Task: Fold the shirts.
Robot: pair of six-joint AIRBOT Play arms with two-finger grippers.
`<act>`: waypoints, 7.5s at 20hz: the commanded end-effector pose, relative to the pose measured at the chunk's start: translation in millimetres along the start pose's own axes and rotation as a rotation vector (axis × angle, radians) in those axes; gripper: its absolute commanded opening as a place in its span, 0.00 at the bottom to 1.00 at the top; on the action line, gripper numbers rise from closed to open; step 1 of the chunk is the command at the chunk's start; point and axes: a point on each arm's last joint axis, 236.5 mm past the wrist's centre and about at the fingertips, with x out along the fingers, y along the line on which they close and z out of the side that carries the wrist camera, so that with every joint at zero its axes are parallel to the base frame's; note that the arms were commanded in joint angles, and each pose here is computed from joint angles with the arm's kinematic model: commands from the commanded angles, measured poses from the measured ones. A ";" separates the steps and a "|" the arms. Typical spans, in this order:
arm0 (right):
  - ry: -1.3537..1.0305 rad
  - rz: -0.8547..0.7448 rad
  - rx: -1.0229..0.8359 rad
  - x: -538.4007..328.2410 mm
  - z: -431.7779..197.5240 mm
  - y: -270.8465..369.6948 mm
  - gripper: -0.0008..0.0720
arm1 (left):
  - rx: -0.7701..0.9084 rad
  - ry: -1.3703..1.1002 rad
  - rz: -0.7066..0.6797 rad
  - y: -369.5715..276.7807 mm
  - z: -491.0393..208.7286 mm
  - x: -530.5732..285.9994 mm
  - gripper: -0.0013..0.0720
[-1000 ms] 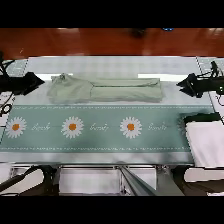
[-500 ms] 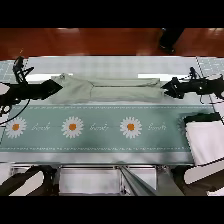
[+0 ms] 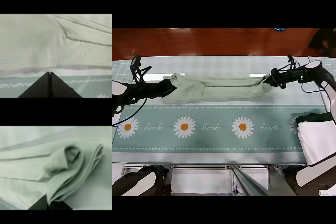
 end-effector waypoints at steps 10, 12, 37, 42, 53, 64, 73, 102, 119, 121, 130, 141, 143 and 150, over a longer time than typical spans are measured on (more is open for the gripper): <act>-0.159 -0.246 -0.354 -182.3 -108.3 89.9 0.04 | 0.263 0.267 -0.295 -201.1 -42.8 120.3 0.04; -0.196 -0.240 -0.364 -196.3 -133.0 99.7 0.04 | 0.269 0.328 -0.328 -236.3 -69.7 146.6 0.04; -0.188 0.159 -0.450 -58.0 -112.1 255.3 0.04 | 0.212 0.275 -0.257 -149.5 -13.5 20.8 0.04; -0.023 0.215 -0.454 61.6 -112.8 289.1 0.04 | 0.173 0.202 -0.211 -106.7 -36.2 -33.1 0.04; 0.136 0.289 -0.371 177.0 -151.7 303.8 0.43 | 0.109 0.243 -0.165 -74.3 -81.7 -21.8 0.04; 0.159 -0.237 -0.524 -104.2 -100.4 180.6 0.57 | -0.044 -0.089 -0.031 0.7 19.1 -102.8 0.04; -0.339 -0.324 -0.044 -140.2 -157.9 27.9 0.59 | -0.003 -0.067 -0.046 -8.9 -19.5 -100.5 0.04; -0.036 0.025 -0.476 -50.8 -60.9 248.2 0.04 | -0.060 0.065 -0.035 9.0 -81.5 -48.1 0.04; -0.387 -0.268 -0.133 -361.0 -41.2 112.5 0.04 | -0.067 0.077 -0.050 5.2 -84.0 -48.6 0.04; -0.394 -0.321 -0.026 -384.7 -60.5 81.6 0.04 | -0.089 0.049 -0.072 0.0 -77.2 -48.5 0.04; -0.506 -0.656 0.561 -452.0 -196.6 -55.1 0.04 | -0.126 -0.037 -0.086 -2.0 -56.3 -48.6 0.04; -0.345 -0.920 1.032 -423.2 -339.3 -121.5 0.58 | -0.141 -0.052 -0.083 0.5 -51.0 -43.4 0.04; -0.341 -0.878 0.995 -417.6 -330.1 -120.1 0.58 | -0.085 -0.080 -0.075 -3.5 -39.6 -37.1 0.04; -0.661 -0.121 0.452 -377.7 -107.4 4.7 0.04 | 0.099 -0.151 -0.184 -75.4 67.6 -51.6 0.04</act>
